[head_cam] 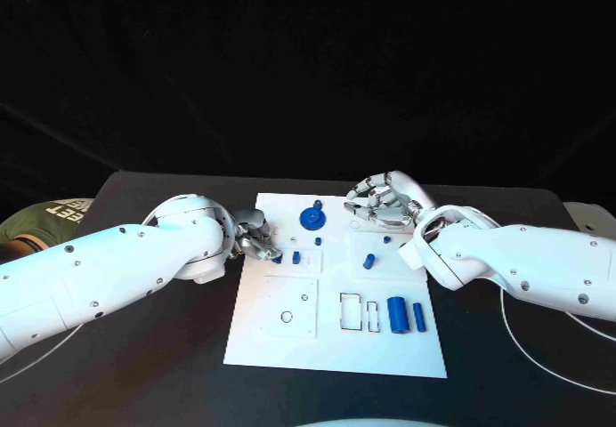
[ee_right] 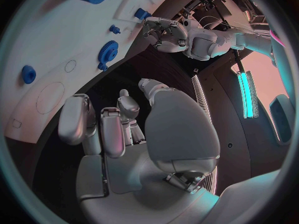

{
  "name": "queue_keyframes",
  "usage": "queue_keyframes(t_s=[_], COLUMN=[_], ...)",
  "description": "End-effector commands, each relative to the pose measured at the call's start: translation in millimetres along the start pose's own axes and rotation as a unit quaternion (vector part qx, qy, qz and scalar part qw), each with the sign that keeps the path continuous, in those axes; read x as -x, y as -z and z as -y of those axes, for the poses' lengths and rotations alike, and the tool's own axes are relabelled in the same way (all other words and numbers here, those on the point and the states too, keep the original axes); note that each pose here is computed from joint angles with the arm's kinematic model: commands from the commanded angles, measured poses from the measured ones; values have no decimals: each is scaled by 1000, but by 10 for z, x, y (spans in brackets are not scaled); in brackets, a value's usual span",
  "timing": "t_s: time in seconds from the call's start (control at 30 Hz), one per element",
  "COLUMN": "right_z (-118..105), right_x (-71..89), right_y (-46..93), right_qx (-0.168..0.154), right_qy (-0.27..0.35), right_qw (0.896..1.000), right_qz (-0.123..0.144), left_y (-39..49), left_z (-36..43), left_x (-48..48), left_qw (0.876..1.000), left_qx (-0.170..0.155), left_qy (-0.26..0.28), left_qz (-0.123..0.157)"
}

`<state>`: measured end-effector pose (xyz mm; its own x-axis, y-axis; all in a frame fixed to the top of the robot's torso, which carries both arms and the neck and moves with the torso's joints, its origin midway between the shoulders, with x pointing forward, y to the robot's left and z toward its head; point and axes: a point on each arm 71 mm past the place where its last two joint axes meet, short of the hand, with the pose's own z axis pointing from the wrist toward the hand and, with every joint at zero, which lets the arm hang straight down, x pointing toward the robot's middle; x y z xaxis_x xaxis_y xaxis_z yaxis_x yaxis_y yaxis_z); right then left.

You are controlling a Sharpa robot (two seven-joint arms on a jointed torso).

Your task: Assemble the parts on the task board

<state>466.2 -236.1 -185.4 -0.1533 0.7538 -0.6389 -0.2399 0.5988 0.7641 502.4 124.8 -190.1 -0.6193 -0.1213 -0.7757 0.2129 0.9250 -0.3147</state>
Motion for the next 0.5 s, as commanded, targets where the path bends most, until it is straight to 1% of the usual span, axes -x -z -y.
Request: queue_keyframes(t_s=[0.03, 0.33, 0.5], right_z=[-8, -6, -5], right_x=[-13, -16, -16], right_y=[3, 5, 7], right_qx=[6, 6, 6], right_qy=[1, 1, 1], right_qw=[1000, 1000, 1000], right_qz=[-5, -5, -5], left_y=[1, 32, 48], left_z=[4, 52, 63], left_x=[-7, -13, -12], left_qw=[1000, 1000, 999], left_qx=[2, -20, -28], left_qy=[-6, -3, -3], left_qz=[8, 16, 22])
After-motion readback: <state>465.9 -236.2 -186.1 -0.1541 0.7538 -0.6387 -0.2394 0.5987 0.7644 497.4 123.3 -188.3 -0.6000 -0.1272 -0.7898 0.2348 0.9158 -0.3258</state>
